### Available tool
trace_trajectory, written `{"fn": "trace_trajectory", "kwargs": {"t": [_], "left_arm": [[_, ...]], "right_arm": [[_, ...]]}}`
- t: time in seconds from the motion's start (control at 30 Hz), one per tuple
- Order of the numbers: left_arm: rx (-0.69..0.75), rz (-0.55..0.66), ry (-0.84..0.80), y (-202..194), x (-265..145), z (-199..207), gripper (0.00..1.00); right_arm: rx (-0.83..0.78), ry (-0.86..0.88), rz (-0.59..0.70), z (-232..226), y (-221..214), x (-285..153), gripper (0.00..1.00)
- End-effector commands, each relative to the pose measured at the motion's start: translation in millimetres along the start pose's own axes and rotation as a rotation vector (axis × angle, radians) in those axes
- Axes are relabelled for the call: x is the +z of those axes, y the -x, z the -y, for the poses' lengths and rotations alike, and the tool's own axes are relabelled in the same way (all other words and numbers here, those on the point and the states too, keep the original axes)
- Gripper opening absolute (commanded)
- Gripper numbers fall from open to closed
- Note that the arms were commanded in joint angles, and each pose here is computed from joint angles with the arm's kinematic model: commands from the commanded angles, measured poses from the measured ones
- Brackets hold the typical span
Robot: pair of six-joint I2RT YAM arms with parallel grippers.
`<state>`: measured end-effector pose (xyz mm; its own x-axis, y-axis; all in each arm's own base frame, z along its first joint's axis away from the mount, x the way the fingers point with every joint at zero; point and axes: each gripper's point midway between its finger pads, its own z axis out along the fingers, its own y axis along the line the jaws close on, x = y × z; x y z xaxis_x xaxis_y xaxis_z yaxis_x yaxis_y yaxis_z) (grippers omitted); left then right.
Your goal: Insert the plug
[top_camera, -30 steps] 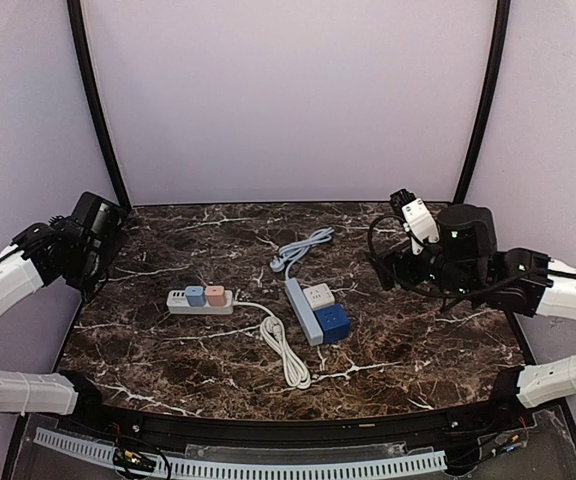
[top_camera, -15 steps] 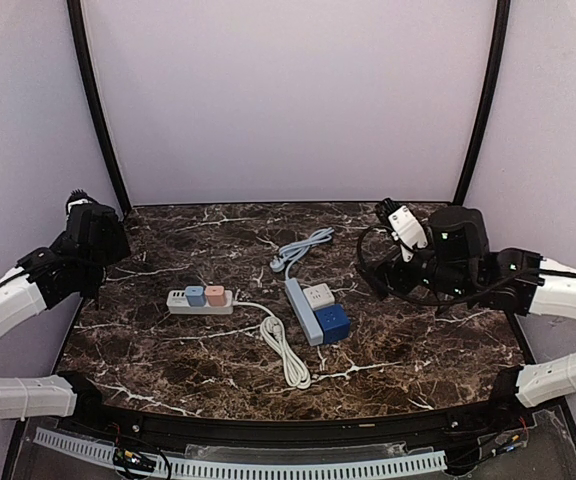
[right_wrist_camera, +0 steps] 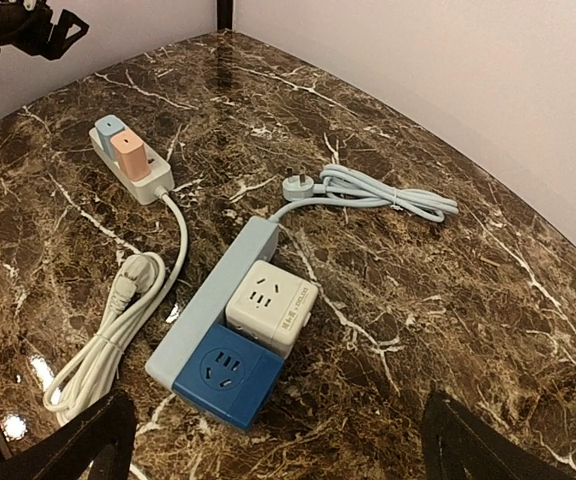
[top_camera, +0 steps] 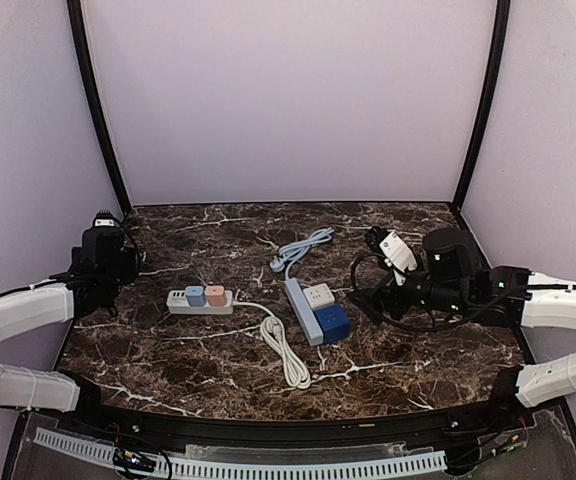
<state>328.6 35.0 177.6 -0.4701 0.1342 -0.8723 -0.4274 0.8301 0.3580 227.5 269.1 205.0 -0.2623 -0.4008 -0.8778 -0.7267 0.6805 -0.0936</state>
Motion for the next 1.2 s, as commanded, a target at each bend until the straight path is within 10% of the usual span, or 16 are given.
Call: {"fn": "trace_trajectory", "kwargs": {"t": [0.0, 0.57, 1.17], "left_arm": [[-0.044, 0.054, -0.055, 0.2, 17.4, 7.2, 0.99], [-0.124, 0.093, -0.044, -19.5, 71.0, 22.9, 0.99], [-0.181, 0.206, -0.225, -30.5, 72.0, 36.8, 0.99]], "right_arm": [[0.011, -0.031, 0.134, 11.0, 14.2, 1.2, 0.99], [0.224, -0.605, 0.285, 189.0, -48.7, -25.9, 0.99], [0.295, -0.62, 0.306, 255.1, -92.6, -10.0, 0.99]]}}
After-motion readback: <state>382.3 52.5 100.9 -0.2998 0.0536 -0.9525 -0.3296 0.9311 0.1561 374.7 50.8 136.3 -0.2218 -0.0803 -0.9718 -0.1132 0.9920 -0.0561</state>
